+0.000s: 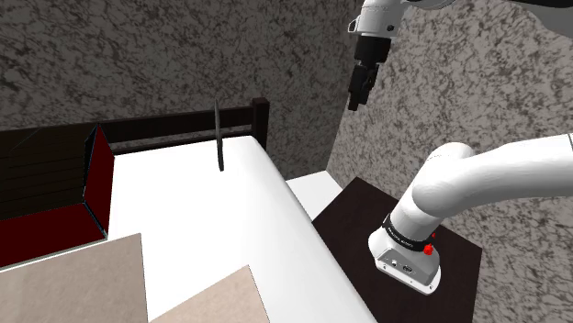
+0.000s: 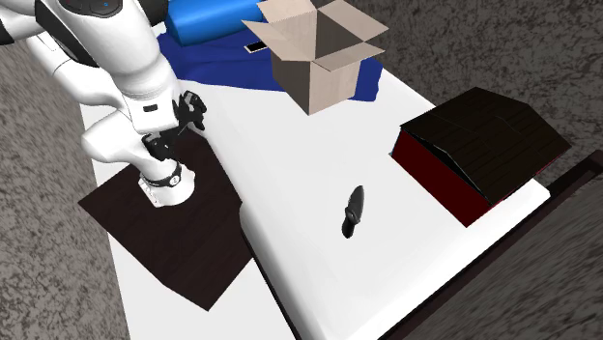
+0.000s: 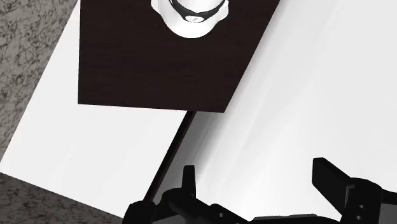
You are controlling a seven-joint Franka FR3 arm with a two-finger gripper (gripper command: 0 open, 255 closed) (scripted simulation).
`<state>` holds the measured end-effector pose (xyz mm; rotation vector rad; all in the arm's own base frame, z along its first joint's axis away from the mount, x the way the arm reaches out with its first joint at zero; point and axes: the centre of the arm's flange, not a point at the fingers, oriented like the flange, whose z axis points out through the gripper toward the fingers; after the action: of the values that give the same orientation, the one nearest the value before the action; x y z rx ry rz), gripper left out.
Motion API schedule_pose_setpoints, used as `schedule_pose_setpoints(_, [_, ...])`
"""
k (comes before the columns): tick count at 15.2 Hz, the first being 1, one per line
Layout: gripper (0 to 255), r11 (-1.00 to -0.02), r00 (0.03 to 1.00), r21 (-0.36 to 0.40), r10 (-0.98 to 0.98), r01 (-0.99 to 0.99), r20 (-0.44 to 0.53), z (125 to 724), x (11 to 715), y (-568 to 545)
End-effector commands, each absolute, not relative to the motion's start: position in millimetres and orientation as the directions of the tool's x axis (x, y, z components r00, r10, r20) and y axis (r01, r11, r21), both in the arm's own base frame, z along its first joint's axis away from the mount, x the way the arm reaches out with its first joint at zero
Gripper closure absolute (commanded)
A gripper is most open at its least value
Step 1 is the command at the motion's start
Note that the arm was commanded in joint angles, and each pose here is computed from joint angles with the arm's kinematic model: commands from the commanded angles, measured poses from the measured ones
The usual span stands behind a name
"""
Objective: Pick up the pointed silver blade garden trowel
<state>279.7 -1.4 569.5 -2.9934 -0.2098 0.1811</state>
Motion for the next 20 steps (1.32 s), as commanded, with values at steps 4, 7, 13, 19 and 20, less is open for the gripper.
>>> schedule_pose_setpoints(4, [0,-0.966,0.973,-0.149,0.221,0.211,-0.060,545.8,305.3,-2.0])
schedule_pose_setpoints(7, [0,-0.945,0.956,-0.152,0.295,0.290,-0.010,523.4,331.8,-0.2])
schedule_pose_setpoints(13, [0,-0.885,0.897,-0.145,0.433,0.442,0.091,482.8,387.2,10.3])
schedule_pose_setpoints(19, [0,-0.804,0.809,-0.121,0.558,0.582,0.188,448.0,443.9,30.5])
schedule_pose_setpoints(20, [0,-0.788,0.791,-0.116,0.577,0.604,0.204,442.8,453.4,34.8])
